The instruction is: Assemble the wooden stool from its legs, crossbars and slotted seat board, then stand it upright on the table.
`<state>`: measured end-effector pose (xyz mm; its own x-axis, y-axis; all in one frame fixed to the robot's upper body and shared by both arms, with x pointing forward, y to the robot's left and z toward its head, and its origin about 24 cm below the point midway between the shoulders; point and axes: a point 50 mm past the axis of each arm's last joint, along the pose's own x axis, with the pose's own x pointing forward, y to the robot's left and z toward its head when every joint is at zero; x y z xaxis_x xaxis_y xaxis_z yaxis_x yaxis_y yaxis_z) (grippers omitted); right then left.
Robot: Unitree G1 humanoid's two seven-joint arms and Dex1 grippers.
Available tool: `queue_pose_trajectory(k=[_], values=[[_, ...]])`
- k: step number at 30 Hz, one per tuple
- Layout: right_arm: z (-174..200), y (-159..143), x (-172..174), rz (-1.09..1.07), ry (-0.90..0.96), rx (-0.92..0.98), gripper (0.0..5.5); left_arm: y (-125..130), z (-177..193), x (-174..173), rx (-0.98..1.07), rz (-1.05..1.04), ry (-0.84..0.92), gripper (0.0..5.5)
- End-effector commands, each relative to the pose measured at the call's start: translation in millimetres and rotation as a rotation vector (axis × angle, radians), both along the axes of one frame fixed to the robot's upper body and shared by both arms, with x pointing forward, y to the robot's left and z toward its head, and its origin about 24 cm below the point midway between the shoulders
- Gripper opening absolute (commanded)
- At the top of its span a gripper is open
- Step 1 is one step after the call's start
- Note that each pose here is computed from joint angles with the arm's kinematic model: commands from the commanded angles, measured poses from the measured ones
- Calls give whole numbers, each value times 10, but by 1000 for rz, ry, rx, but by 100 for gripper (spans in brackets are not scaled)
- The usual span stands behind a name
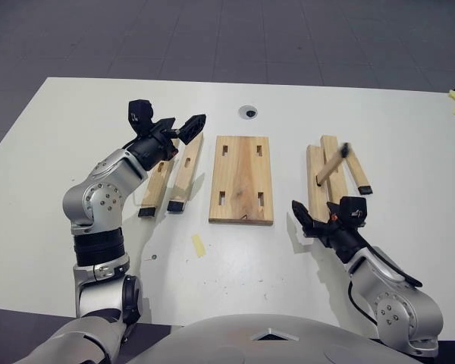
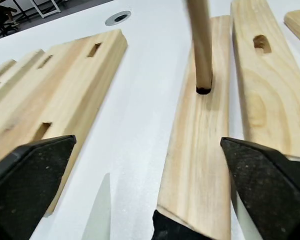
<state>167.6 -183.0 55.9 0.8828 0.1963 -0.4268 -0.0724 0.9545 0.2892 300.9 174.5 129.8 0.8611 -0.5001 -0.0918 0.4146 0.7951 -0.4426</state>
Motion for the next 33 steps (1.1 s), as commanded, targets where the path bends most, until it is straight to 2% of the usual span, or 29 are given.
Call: queue_pose_trajectory(k=[1, 10, 16, 23, 28, 33], values=[[-184, -100, -58, -43, 112, -53, 539, 31, 2, -15, 12, 11, 8, 540], [-176, -111, 45, -20, 91, -147, 539, 11, -15, -17, 11, 7, 12, 540], [-124, -86, 89, 16, 38, -271, 448, 8, -16, -13, 10, 10, 12, 540], [-136, -38, 160, 54, 10, -330, 330, 5, -32, -31, 7, 21, 10, 540], [-154, 5, 324, 115, -23, -357, 245, 56, -95, -122, 10, 59, 13, 540], [-111, 15, 501, 127, -100, -395, 168, 88, -19, -69, -4, 76, -19, 540]])
